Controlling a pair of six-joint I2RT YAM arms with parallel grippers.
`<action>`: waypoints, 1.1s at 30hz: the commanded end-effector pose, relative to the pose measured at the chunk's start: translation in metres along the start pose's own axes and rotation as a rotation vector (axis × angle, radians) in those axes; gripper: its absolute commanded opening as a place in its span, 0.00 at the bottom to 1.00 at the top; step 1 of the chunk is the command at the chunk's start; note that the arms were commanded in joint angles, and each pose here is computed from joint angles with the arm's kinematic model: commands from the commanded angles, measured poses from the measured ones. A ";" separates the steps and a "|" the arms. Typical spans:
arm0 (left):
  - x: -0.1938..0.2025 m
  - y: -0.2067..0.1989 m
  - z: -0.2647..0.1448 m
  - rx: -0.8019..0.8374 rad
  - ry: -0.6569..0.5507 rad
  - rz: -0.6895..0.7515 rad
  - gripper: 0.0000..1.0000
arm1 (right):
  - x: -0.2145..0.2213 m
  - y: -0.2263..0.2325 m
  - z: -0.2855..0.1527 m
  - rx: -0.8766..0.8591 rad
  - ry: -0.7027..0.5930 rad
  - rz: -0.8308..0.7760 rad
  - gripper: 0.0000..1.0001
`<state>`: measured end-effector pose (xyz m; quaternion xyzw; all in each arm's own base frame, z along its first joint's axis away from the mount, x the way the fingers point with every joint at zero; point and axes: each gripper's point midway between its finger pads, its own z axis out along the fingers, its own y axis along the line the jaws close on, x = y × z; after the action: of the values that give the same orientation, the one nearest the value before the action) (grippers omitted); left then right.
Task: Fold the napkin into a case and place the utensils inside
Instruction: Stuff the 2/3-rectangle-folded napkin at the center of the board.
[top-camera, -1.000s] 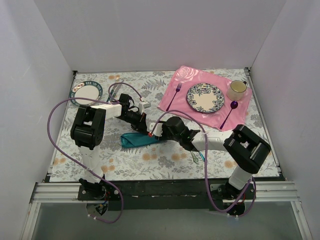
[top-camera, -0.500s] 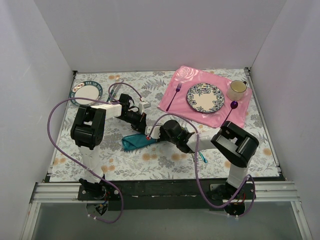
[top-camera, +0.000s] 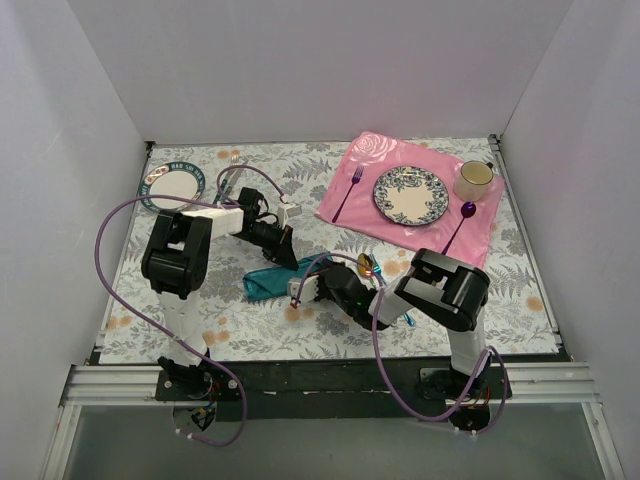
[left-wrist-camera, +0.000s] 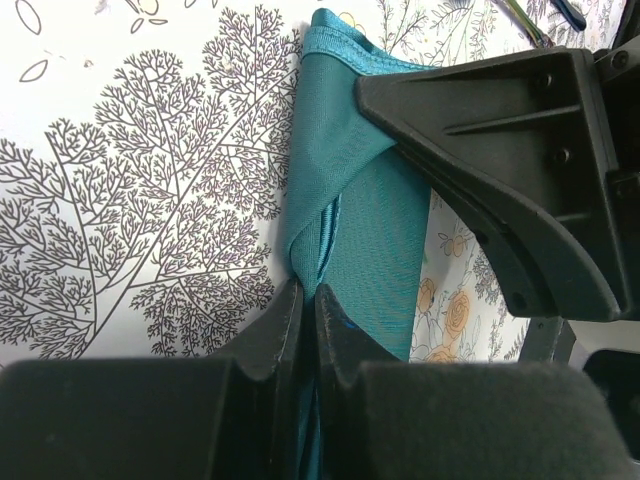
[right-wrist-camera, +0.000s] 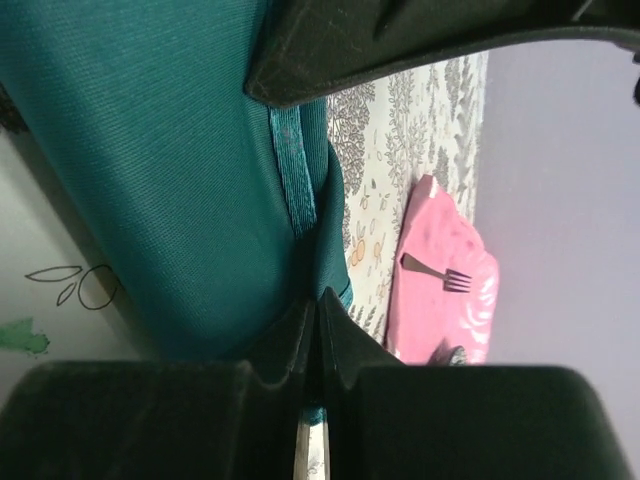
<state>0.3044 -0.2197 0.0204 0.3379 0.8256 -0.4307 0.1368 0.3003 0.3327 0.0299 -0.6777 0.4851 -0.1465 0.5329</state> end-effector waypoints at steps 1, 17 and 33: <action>0.024 0.015 0.006 -0.050 0.078 -0.013 0.00 | 0.001 -0.018 -0.003 0.107 0.014 -0.036 0.18; 0.027 0.015 0.007 -0.050 0.080 -0.019 0.00 | -0.032 -0.032 -0.024 0.005 -0.076 0.152 0.86; 0.024 0.011 0.003 -0.052 0.061 0.002 0.00 | -0.052 -0.083 -0.056 -0.361 -0.171 0.785 0.47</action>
<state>0.3031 -0.2210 0.0201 0.3379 0.8213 -0.4394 0.1348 0.2815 0.3484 0.1208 -0.5973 0.6112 0.0935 0.5108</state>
